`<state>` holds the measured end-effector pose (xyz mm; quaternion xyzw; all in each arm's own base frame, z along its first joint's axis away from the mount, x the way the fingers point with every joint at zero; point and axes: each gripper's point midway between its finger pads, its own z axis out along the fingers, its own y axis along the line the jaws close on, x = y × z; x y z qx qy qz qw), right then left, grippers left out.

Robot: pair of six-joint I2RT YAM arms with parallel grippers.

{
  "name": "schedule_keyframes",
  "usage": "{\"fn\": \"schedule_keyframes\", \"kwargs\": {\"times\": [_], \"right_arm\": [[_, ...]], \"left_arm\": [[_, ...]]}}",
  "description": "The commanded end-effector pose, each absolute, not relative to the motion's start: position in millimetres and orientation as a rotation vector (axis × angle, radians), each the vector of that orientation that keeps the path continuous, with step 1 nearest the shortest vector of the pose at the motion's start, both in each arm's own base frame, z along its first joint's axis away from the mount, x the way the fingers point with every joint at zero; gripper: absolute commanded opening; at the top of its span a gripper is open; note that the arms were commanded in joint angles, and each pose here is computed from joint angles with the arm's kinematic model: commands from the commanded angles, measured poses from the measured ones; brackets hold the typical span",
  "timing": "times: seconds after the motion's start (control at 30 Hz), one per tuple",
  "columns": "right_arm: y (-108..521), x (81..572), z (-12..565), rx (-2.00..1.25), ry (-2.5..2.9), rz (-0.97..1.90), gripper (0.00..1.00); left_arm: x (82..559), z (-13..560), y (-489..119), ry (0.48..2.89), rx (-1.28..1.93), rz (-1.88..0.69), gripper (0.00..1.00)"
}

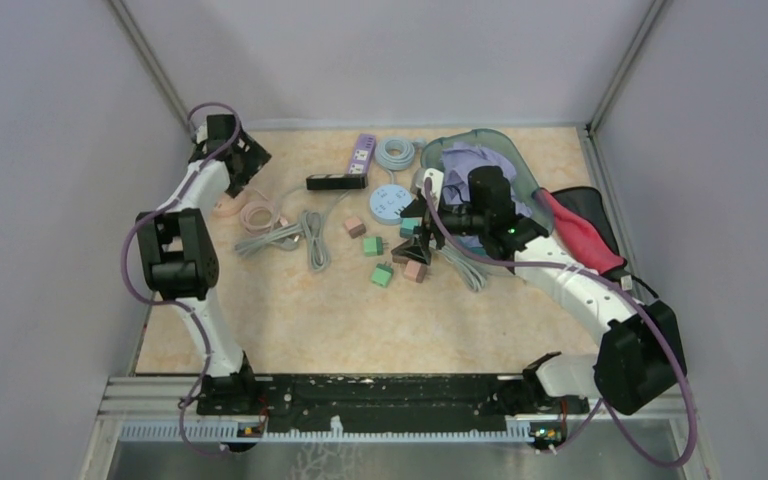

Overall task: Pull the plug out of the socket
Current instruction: Pick up the socket from the center of the board.

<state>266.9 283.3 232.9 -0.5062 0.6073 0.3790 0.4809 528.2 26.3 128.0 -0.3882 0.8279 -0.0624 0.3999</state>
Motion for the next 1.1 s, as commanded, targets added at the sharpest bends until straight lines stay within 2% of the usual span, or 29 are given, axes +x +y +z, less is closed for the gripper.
{"fn": "schedule_keyframes", "kwargs": {"times": [0.0,0.23,0.3,0.4,0.5,0.6,0.63,0.73,0.77,0.83,0.87,0.97,1.07], "right_arm": [[282.5,264.4,258.4,-1.237,1.375,0.908,0.87],[282.5,264.7,256.6,-1.239,1.378,0.908,0.87],[282.9,264.6,257.0,-1.241,1.377,0.910,0.87],[282.7,264.1,257.4,-1.240,1.376,0.913,0.87],[282.6,263.7,257.7,-1.240,1.376,0.913,0.87],[282.9,263.0,259.1,-1.243,1.370,0.917,0.87],[282.8,262.7,259.0,-1.243,1.370,0.918,0.87],[282.8,262.1,260.2,-1.244,1.366,0.917,0.87],[282.8,262.2,260.7,-1.243,1.365,0.915,0.87],[282.3,262.3,260.7,-1.241,1.366,0.914,0.87],[282.2,262.3,260.2,-1.241,1.367,0.914,0.87],[282.7,262.6,259.5,-1.243,1.367,0.916,0.87],[283.1,262.2,259.3,-1.243,1.368,0.921,0.87]], "left_arm": [[506.2,105.9,62.1,2.170,-1.060,0.087,1.00],[508.4,109.8,82.0,2.189,-0.912,0.218,0.99],[522.8,118.0,63.5,2.256,-0.587,0.109,0.99],[513.9,122.1,41.7,2.269,-0.109,0.043,1.00],[509.3,136.2,58.1,2.149,0.017,0.150,1.00],[509.4,129.0,52.4,2.163,0.058,0.024,1.00],[510.7,127.0,48.8,2.170,0.045,-0.027,0.99],[518.2,122.8,37.9,2.211,-0.061,-0.154,0.80],[519.4,120.2,33.8,2.235,-0.127,-0.201,0.77],[522.6,116.0,35.8,2.243,-0.412,-0.250,0.59],[523.0,115.6,37.1,2.234,-0.566,-0.270,0.56],[514.4,107.2,33.6,2.228,-0.915,-0.241,0.56],[512.9,104.3,31.3,2.210,-1.068,-0.091,0.59]]}}
